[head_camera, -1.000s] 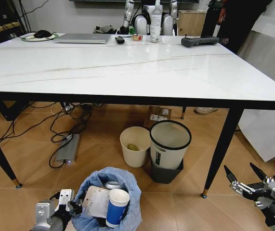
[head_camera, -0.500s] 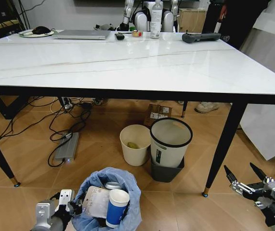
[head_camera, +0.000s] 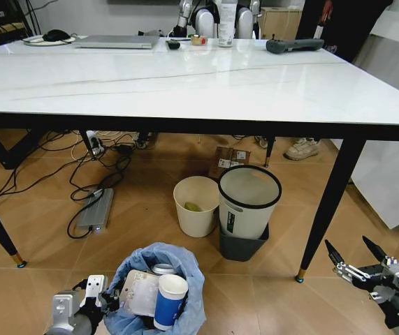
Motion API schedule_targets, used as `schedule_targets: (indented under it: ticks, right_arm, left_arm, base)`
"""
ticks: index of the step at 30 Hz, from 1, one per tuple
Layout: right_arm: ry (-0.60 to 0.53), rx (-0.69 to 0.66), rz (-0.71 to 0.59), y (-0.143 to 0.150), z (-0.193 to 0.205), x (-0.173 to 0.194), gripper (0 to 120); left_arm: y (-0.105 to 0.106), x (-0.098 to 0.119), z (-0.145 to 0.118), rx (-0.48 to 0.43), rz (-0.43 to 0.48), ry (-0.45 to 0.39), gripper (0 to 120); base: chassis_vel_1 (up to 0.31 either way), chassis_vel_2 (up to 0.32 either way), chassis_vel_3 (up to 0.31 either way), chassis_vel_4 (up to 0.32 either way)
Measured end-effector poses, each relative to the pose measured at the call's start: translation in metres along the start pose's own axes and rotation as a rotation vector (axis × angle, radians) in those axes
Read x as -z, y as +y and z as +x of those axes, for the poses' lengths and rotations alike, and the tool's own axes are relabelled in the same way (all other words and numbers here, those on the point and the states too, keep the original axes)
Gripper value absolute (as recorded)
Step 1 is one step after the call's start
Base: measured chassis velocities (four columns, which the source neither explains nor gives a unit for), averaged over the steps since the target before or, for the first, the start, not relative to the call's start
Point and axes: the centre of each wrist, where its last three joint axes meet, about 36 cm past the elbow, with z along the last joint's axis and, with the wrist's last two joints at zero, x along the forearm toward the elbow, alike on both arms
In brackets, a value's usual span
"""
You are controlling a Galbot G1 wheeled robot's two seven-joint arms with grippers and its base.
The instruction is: Pick up the trash bin and place the trash from the table into it.
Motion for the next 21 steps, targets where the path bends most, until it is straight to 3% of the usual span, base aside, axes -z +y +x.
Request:
schedule_targets:
  ticks: [21]
  right_arm:
    - [0.000,0.000,0.000,0.0000,0.0000,0.0000,100]
  left_arm:
    - [0.0012,0.0011,-0.0007,0.003,-0.002,-0.010,0]
  base:
    - [0.000,0.000,0.000,0.000]
